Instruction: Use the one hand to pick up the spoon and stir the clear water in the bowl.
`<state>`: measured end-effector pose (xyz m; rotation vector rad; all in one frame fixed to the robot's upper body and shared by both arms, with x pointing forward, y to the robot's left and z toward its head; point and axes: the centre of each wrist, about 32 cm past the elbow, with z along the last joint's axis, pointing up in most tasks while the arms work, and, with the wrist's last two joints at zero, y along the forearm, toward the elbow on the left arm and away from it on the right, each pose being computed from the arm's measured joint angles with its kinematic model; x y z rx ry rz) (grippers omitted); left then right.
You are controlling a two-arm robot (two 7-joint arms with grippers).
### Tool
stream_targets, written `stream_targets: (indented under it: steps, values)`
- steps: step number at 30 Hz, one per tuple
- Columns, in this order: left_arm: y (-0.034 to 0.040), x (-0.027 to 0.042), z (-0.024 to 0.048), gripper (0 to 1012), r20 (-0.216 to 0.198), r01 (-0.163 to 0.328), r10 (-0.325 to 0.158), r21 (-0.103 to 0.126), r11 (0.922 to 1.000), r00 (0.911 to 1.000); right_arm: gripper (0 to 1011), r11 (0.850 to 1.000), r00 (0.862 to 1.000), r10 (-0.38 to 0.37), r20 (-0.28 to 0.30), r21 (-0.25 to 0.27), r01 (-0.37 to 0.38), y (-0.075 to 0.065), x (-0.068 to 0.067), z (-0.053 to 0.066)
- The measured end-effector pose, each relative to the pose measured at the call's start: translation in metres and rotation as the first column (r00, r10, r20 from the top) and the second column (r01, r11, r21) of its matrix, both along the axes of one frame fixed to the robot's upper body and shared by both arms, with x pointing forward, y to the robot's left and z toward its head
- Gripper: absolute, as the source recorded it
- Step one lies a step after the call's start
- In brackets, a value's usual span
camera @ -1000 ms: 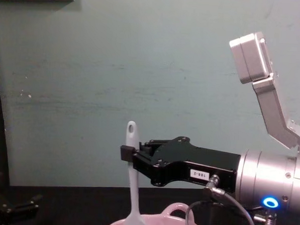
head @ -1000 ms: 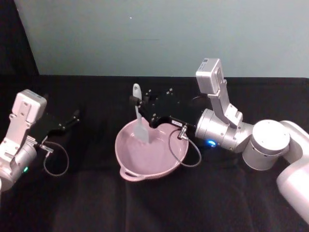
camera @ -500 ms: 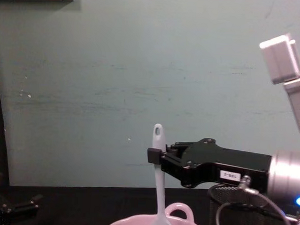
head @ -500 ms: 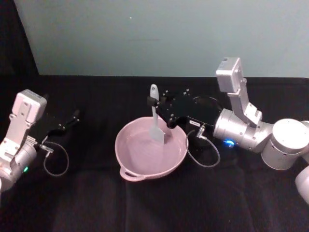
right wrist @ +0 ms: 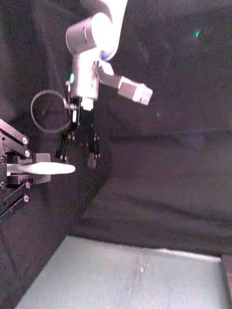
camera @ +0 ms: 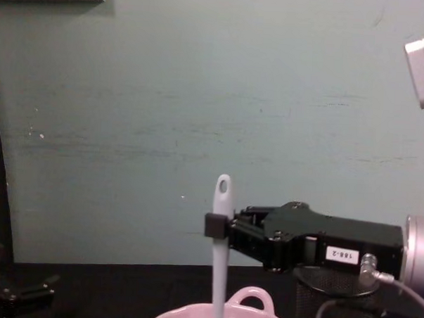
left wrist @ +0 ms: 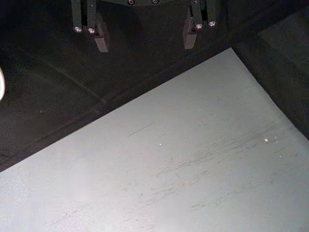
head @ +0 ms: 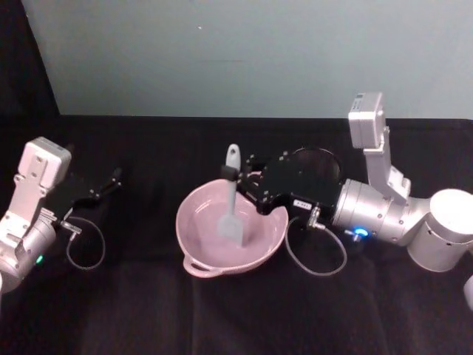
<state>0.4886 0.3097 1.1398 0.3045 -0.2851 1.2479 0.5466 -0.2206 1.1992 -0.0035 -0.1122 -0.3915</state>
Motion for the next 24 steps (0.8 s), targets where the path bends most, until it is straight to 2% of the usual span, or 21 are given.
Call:
stream_targets:
  steps: [4,12,19,24]
  values:
    - [0.0,0.0,0.0,1011,0.0,0.0,0.0,0.0,1.0,1.0,114,1.0,0.999,0.029,-0.029,0.011,-0.029,0.008,-0.002,-0.003]
    - [0.0,0.0,0.0,1011,0.0,0.0,0.0,0.0,1.0,1.0,116,0.999,0.998,0.049,-0.038,0.025,-0.048,0.023,0.0,-0.005]
    - [0.0,0.0,0.0,1011,0.0,0.0,0.0,0.0,1.0,1.0,116,0.999,1.0,0.003,0.003,0.041,-0.004,0.034,0.004,-0.009]
    - [0.0,0.0,0.0,1011,0.0,0.0,0.0,0.0,1.0,1.0,114,0.997,0.996,-0.071,0.06,0.045,0.069,0.041,0.009,-0.012]
